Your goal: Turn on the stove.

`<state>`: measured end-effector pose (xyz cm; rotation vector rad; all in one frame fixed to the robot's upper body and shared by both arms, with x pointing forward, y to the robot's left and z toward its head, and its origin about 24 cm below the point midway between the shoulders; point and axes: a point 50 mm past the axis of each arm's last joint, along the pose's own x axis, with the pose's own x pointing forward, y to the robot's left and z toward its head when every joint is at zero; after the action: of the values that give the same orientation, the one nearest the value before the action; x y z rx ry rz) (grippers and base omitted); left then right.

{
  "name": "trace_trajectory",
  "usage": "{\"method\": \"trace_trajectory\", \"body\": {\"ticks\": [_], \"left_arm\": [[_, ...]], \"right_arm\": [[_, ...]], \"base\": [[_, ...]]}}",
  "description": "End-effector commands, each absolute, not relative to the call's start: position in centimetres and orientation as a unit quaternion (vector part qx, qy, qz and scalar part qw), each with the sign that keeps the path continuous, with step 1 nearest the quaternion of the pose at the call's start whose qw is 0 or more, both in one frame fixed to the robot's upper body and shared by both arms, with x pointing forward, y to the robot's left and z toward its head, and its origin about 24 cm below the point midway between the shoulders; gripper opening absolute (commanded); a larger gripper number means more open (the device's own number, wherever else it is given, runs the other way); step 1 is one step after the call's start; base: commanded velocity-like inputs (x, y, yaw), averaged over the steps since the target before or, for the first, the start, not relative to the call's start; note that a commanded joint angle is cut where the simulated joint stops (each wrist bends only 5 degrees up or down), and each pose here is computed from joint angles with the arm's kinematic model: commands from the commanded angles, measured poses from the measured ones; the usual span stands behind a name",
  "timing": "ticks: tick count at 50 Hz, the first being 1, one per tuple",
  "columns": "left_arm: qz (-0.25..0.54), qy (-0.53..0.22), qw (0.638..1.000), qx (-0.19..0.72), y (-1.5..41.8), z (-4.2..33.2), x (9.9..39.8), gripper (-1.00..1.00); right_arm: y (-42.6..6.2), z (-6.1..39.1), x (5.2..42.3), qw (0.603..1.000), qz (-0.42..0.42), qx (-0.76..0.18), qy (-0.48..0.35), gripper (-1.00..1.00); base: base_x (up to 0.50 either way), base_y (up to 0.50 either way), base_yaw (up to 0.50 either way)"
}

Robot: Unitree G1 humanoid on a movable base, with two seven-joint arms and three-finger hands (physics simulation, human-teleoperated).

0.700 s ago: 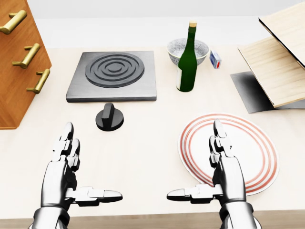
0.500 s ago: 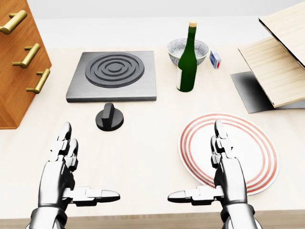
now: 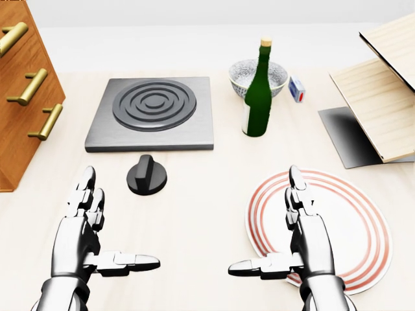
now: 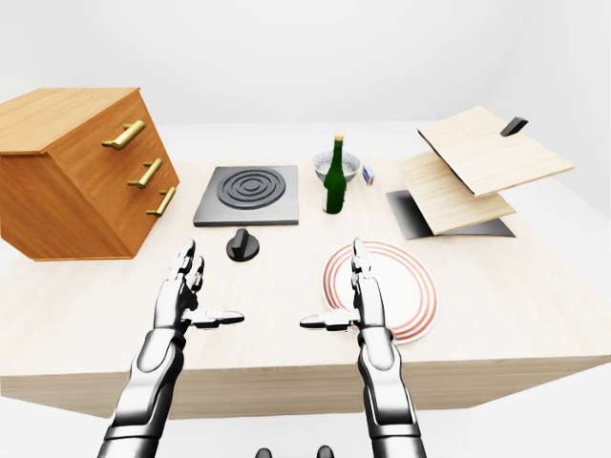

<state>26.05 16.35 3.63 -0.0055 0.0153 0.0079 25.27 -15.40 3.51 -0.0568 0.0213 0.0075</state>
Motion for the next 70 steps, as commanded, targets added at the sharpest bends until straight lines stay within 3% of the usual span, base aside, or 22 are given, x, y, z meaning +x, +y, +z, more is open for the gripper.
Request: {"method": "trace_trajectory", "body": {"ticks": [1, 23, 43, 70], "left_arm": [[0.004, 0.01, 1.0, -0.003, 16.4, 3.5, 26.2, 1.0], [0.003, 0.01, 1.0, -0.004, 16.4, 3.5, 26.2, 1.0], [-0.009, 0.028, 1.0, 0.007, 15.3, 2.0, 27.3, 1.0], [-0.057, 0.202, 0.976, 0.051, 11.2, -4.8, 28.2, 1.0]], "right_arm": [[-15.4, 3.4, 25.4, 1.0, 0.007, -0.025, 0.017, 1.0], [-15.4, 3.4, 25.4, 0.999, 0.006, -0.026, 0.017, 1.0], [-15.5, 3.3, 25.4, 0.999, 0.002, -0.029, 0.014, 1.0], [-15.5, 3.2, 25.5, 0.999, 0.002, -0.028, 0.016, 1.0]], "base": [[0.27, 0.0, 0.0], [0.27, 0.0, 0.0], [0.0, 0.0, 0.0], [0.0, 0.0, 0.0]]}}
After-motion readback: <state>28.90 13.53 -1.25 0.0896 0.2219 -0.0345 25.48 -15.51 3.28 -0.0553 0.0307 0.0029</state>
